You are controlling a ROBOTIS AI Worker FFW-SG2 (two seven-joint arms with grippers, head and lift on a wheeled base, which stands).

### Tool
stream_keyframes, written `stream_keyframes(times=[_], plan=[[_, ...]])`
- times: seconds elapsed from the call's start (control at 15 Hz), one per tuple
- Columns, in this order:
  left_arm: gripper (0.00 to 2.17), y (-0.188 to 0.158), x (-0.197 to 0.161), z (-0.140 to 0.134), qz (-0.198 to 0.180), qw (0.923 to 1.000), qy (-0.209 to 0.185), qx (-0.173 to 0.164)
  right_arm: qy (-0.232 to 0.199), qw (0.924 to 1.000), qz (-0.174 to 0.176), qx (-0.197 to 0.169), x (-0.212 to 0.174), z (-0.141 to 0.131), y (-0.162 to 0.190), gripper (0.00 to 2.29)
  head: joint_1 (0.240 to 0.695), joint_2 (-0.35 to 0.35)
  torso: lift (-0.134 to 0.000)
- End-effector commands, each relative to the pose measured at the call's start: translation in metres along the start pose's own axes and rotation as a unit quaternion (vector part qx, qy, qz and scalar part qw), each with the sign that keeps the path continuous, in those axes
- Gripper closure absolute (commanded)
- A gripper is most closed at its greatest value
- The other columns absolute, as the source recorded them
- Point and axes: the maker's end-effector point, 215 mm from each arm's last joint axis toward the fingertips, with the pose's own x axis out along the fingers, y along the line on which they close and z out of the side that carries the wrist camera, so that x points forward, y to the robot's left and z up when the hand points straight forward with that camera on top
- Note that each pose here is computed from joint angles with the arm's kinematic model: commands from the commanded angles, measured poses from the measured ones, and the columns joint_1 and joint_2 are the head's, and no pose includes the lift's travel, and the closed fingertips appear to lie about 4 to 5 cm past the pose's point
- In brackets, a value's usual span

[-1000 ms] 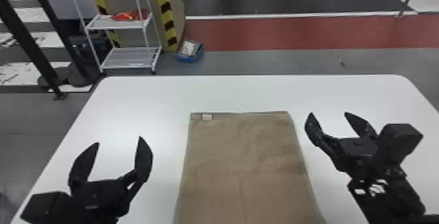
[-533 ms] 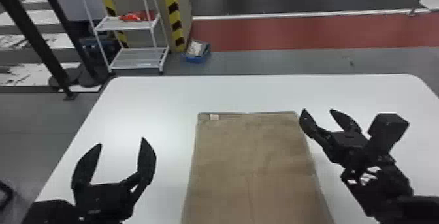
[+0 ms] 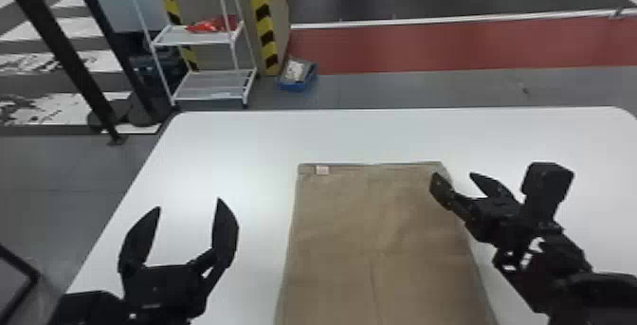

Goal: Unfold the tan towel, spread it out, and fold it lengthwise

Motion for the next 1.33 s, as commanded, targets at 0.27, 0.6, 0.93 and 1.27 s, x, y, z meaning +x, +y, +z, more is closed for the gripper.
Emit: stream_keyframes(times=[0.27,0.6,0.93,1.27], plan=[[0.0,-0.001,-0.001,-0.001,-0.002,1.0,0.001,0.0,0.018,0.9998,-0.005,0.003,0.016,-0.002,-0.008,0.28,0.695,0.145,-0.123],[0.0,-0.001,-0.006,0.004,-0.002,1.0,-0.005,-0.001,0.031,0.9995,0.003,-0.002,0.028,-0.009,0.001,0.3,0.695,0.146,-0.123],[0.0,0.0,-0.007,0.005,-0.001,1.0,-0.006,0.0,0.039,0.9992,0.002,-0.004,0.034,-0.016,0.001,0.35,0.695,0.158,-0.123],[0.0,0.0,-0.006,0.004,-0.002,1.0,-0.006,-0.001,0.04,0.9992,0.003,-0.005,0.035,-0.018,0.001,0.41,0.695,0.16,-0.123]])
